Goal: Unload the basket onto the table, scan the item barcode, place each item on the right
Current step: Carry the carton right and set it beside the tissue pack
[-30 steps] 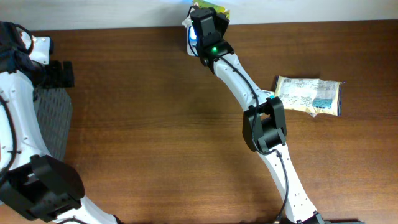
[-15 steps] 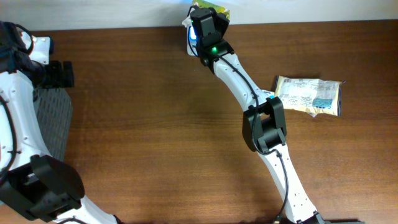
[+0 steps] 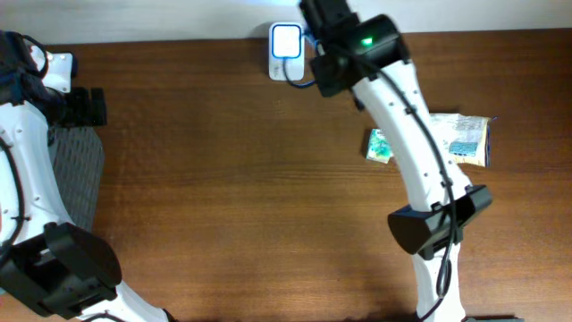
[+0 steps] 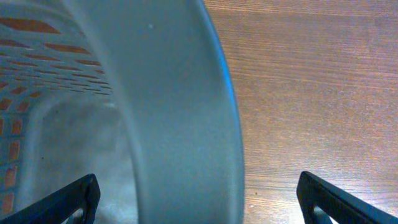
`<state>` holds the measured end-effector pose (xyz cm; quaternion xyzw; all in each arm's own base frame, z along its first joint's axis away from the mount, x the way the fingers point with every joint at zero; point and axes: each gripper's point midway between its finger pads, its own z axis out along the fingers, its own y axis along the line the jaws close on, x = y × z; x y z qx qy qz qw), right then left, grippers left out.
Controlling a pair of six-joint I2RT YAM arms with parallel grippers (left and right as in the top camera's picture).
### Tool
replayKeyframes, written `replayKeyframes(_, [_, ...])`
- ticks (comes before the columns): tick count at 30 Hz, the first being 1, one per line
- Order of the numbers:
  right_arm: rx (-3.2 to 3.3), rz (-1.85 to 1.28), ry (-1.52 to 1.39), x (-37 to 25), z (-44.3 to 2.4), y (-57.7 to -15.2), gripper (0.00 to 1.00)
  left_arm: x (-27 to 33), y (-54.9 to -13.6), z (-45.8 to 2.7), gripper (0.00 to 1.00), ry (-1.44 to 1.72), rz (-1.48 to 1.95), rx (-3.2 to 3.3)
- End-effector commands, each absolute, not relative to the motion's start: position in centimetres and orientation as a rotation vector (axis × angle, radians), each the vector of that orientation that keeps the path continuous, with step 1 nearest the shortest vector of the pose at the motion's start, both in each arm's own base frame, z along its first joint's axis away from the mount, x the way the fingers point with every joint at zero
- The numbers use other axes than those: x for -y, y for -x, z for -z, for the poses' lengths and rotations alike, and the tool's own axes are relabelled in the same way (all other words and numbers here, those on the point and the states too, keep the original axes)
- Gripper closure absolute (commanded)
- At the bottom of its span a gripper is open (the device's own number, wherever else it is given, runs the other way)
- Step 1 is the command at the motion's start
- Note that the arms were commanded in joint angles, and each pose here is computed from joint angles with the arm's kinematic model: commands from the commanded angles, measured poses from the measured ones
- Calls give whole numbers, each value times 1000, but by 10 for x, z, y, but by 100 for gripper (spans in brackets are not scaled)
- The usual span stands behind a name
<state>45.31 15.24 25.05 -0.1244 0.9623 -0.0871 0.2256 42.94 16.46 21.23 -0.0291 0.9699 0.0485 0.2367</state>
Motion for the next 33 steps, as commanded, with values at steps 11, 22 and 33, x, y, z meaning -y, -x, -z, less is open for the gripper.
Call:
replayKeyframes(11, [-3217,47,-159,-107,-38,-408,96,-165,-429,-209,1,62,-126,-2667])
replayKeyframes(22, [-3278,121,-436,-29,-34,-395,66,-165,-429,-209,1,62,-126,-2667])
replayKeyframes(33, [-2678,-80,-181,-45,-276,-373,1,-165,-429,-209,1,62,-126,-2667])
